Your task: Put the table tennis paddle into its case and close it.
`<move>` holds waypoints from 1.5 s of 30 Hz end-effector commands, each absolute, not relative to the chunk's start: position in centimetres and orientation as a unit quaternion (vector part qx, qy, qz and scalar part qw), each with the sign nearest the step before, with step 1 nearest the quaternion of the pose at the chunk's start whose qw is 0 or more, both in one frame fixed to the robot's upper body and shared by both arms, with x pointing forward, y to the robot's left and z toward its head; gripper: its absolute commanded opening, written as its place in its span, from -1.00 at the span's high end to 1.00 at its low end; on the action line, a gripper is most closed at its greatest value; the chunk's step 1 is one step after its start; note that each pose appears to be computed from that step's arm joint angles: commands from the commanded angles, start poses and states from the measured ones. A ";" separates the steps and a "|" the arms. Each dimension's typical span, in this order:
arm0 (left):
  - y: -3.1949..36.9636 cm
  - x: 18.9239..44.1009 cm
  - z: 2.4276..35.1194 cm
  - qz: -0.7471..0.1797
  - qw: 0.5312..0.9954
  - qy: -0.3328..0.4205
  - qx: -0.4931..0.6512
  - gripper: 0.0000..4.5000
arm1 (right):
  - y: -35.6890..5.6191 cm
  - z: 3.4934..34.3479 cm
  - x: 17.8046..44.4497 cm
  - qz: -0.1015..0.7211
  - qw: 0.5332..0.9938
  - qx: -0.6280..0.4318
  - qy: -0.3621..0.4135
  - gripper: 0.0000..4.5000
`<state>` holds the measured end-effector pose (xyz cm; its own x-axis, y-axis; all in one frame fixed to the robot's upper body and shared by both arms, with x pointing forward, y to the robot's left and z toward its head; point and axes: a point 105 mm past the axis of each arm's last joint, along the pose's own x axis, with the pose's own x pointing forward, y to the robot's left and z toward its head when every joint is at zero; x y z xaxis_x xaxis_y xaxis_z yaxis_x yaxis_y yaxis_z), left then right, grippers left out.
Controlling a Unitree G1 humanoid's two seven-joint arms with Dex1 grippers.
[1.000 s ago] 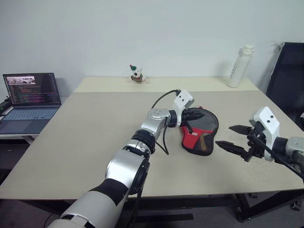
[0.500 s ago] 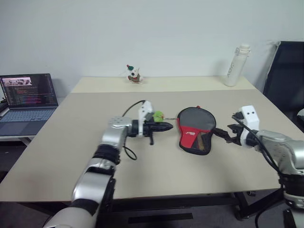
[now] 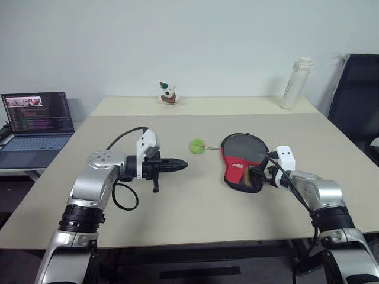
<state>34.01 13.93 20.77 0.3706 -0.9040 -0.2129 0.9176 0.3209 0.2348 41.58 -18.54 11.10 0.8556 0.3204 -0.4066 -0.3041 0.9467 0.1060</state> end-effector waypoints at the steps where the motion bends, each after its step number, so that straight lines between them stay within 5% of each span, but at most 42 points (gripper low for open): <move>1: 14.1 33.4 22.2 -0.552 0.817 -0.003 0.165 0.98 | -17.2 9.5 41.8 0.178 0.952 0.034 0.246 -1.00; 3: 14.1 33.3 22.2 -0.549 0.819 -0.003 0.166 0.98 | -16.7 8.9 41.9 0.182 0.947 0.044 0.260 -1.00; 6: 14.2 33.3 22.2 -0.547 0.820 -0.002 0.167 1.00 | -16.1 8.2 41.8 0.191 0.939 0.065 0.279 -0.72; 18: 15.2 32.7 21.2 -0.547 0.821 0.025 0.162 1.00 | -13.6 8.3 42.0 0.224 0.908 0.192 0.298 0.99; 32: 15.4 29.9 19.9 -0.589 0.792 0.064 0.147 1.00 | -3.6 11.4 37.7 0.411 0.844 0.174 0.298 0.99; 45: 14.7 28.6 18.8 -0.604 0.781 0.077 0.135 1.00 | -7.8 10.7 32.9 0.369 0.858 0.159 0.319 0.99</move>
<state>29.02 14.96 17.88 0.2690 -0.9181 -0.2910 0.9631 0.2550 0.0858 33.75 -7.59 9.77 0.5229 0.7246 -0.4490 -0.5171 0.6884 0.5087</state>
